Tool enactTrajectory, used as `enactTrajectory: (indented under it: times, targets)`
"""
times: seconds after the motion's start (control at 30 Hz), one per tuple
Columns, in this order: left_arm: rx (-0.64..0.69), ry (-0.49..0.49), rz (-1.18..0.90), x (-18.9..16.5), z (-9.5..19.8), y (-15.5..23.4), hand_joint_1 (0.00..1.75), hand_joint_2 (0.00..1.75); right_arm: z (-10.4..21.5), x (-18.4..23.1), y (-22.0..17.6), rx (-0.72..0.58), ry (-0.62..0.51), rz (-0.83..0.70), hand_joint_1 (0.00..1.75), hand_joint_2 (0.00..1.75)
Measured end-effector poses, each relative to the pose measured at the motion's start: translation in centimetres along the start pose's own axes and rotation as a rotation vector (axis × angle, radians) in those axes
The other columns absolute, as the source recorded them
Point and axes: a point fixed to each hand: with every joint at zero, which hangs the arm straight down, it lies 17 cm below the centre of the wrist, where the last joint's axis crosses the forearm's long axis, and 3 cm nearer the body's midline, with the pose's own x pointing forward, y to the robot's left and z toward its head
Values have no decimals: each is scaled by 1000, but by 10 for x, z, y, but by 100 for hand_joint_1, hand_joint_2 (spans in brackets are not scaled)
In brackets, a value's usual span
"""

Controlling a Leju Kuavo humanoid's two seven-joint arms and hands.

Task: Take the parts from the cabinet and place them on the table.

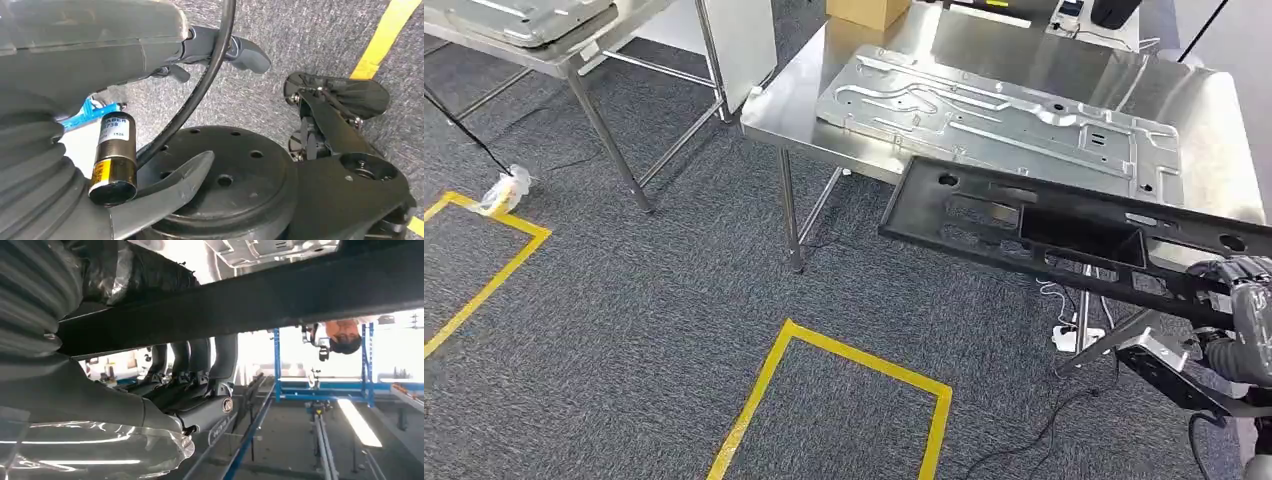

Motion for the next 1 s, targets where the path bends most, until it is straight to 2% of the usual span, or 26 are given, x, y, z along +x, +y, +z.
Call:
enactTrajectory:
  times: [0.33,1.0]
  targets:
    - [-2,-1,12,-1,0,-2,0,175,-15,-11,3,31,9,18,175,175]
    - [3,-8,20,0,0,2,0,175,-14,-15,17,83,8,27,175,175]
